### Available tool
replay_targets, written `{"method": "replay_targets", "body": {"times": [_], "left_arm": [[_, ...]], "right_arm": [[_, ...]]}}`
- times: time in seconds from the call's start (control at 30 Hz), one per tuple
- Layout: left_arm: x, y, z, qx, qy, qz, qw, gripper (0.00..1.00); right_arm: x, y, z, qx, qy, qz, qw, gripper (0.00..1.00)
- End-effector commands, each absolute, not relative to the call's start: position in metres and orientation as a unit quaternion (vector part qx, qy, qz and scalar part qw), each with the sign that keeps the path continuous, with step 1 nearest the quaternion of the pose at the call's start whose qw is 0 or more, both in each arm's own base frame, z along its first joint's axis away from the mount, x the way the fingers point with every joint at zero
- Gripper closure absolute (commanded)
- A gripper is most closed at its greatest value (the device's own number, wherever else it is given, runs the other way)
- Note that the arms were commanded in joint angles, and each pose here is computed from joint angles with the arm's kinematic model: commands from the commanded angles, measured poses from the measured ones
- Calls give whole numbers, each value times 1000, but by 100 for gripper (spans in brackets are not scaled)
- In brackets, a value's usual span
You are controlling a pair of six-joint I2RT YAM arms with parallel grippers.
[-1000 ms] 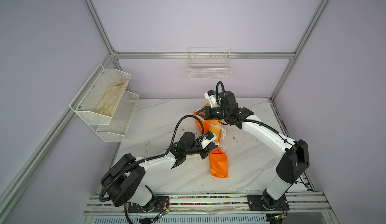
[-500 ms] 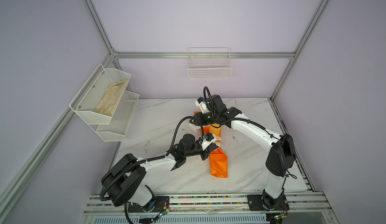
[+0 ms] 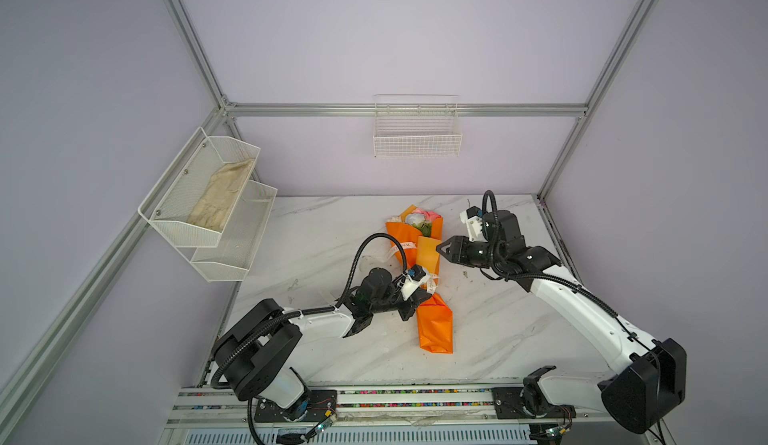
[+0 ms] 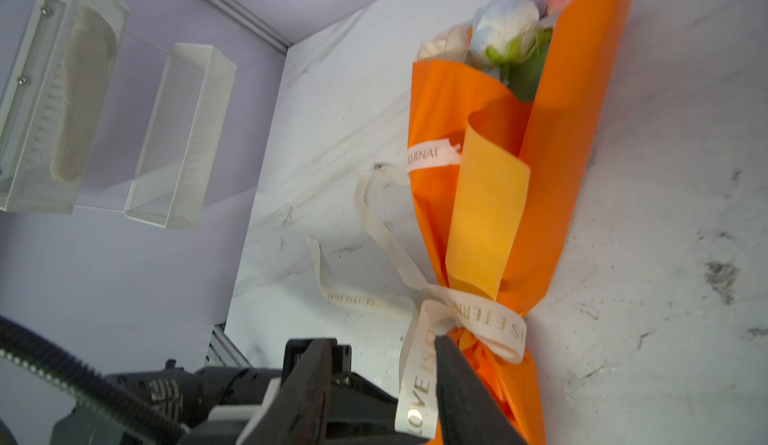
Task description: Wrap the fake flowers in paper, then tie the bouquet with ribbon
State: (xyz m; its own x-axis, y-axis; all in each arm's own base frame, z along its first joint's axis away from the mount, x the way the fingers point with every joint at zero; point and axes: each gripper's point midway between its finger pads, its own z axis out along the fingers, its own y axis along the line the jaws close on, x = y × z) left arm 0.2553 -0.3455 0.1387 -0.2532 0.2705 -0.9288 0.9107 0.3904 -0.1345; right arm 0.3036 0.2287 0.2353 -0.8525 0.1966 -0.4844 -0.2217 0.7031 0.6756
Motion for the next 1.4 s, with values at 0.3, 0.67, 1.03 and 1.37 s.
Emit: {"method": "replay_targets", "body": {"times": [0.3, 0.67, 1.03, 1.37], "left_arm": [[262, -351, 160, 400, 698, -379, 458, 89], [263, -353, 160, 401, 698, -379, 456, 88], [264, -353, 162, 403, 698, -376, 457, 88], [270, -352, 165, 395, 706, -366, 460, 85]], "right_arm": [[261, 254, 198, -22, 862, 482, 155, 51], [274, 261, 167, -21, 875, 465, 135, 54], [283, 256, 145, -18, 902, 412, 126, 51], [274, 269, 155, -45, 881, 459, 108, 88]]}}
